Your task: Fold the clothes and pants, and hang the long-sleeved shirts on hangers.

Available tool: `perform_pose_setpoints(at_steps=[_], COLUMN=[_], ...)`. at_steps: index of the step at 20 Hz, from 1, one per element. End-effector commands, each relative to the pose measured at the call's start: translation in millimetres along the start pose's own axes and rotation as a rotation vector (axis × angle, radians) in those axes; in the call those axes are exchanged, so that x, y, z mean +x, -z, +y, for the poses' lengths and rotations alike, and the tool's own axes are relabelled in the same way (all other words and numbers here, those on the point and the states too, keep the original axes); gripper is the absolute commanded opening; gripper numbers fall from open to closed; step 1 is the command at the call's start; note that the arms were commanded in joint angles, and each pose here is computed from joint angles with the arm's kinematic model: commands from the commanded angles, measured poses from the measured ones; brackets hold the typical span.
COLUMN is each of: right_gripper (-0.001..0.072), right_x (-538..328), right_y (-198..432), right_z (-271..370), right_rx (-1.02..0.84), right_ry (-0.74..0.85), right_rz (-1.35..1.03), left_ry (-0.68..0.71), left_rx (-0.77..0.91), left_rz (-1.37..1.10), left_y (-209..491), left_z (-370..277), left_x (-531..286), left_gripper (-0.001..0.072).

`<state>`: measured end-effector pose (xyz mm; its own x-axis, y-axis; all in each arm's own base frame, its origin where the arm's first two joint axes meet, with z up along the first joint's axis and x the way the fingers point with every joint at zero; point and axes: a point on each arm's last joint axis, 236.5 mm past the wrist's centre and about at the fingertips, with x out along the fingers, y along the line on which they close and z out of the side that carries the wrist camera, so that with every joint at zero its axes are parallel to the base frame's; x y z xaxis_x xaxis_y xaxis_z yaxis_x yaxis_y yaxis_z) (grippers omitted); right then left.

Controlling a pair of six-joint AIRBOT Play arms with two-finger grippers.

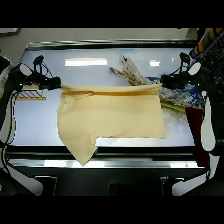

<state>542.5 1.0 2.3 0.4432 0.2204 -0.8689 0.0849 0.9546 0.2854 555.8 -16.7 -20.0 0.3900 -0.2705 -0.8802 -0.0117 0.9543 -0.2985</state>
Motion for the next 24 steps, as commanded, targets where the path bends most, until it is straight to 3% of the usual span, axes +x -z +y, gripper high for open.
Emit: perform_pose_setpoints(at_steps=[1,12,23,24], right_gripper=[0.0028,0.0028,0.0030,0.0065], right_x=[-2,10,37,40], right_y=[33,94,112,114], right_z=[-12,-22,-33,-35], right_rx=[0.015,0.053,0.069,0.076], right_ry=[0.055,0.074,0.086,0.088], right_rz=[0.138,0.404,0.476,0.485], left_ry=[0.019,0.028,0.007,0.007], left_rx=[-0.017,-0.035,-0.043,-0.044], left_rz=[0.207,0.470,0.511,0.510], left_y=[46,107,116,116], left_z=[1,-15,-12,-12], left_x=[-11,-2,12,12], left_gripper=[0.0017,0.0017,0.0018,0.0049])
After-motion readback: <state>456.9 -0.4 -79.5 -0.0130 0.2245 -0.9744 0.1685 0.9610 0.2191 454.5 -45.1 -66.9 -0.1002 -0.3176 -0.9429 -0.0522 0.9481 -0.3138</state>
